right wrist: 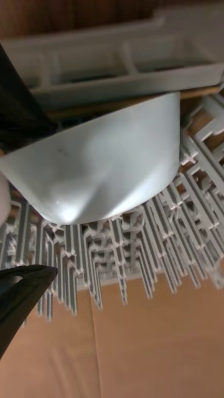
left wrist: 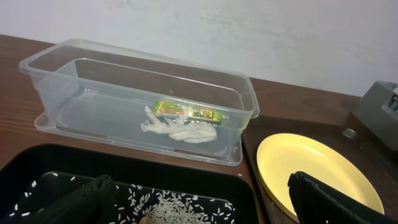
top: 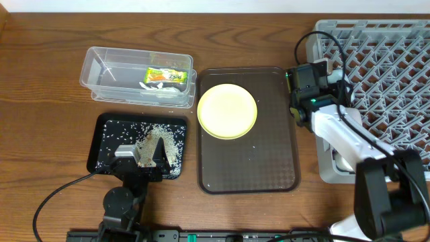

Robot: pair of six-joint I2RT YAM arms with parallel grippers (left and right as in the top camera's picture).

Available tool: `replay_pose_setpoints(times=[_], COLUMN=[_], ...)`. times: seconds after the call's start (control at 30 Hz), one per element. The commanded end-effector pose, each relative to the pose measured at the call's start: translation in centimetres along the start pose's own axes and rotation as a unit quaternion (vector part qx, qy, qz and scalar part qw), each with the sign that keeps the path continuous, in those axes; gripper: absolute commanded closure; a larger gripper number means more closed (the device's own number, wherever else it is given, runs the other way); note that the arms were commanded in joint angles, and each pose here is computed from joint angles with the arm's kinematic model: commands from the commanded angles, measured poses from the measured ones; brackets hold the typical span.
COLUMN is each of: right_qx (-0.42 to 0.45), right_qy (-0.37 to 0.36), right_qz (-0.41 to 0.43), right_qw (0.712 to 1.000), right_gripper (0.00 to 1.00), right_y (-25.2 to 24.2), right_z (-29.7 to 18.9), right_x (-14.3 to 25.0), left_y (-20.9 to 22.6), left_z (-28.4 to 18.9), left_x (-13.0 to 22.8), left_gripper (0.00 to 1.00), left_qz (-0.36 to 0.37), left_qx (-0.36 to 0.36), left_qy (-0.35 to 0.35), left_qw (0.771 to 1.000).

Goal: Sort waste into correct bins and load items into the dishwasher rack
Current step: 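Move the right gripper to the yellow plate and grasp its edge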

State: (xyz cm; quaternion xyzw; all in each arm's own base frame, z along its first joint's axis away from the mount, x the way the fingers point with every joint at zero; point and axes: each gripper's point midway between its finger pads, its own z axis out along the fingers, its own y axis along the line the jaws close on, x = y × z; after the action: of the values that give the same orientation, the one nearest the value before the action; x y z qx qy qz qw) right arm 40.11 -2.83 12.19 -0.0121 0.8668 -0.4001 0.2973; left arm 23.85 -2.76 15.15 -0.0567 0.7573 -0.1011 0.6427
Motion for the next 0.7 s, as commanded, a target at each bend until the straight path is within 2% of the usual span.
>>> replay_pose_setpoints(times=[0.0, 0.13, 0.27, 0.47, 0.67], right_qx=[-0.095, -0.219, -0.343, -0.403, -0.531], right_qy=[-0.031, -0.049, -0.075, -0.079, -0.042], right_qz=[0.071, 0.093, 0.082, 0.1, 0.064], right_qw=[0.992, 0.97, 0.933, 0.906, 0.844], right_gripper=[0.4, 0.42, 0.42, 0.44, 0.36], right_y=[0.7, 2.0, 3.6, 3.7, 6.8], right_z=[-3.0, -7.5, -12.9, -15.8, -19.7], right_x=[-1.6, -2.1, -2.4, -2.3, -0.4], left_y=[0.5, 0.5, 0.5, 0.5, 0.5], left_z=[0.3, 0.3, 0.3, 0.3, 0.3], left_x=[1.4, 1.4, 1.4, 1.4, 1.4], left_gripper=[0.09, 0.09, 0.09, 0.09, 0.09], left_qz=[0.01, 0.01, 0.01, 0.01, 0.01], left_qx=[-0.007, -0.007, -0.007, -0.007, -0.007], left_qy=[0.015, 0.015, 0.014, 0.014, 0.014], left_qw=[1.0, 1.0, 1.0, 1.0, 1.0])
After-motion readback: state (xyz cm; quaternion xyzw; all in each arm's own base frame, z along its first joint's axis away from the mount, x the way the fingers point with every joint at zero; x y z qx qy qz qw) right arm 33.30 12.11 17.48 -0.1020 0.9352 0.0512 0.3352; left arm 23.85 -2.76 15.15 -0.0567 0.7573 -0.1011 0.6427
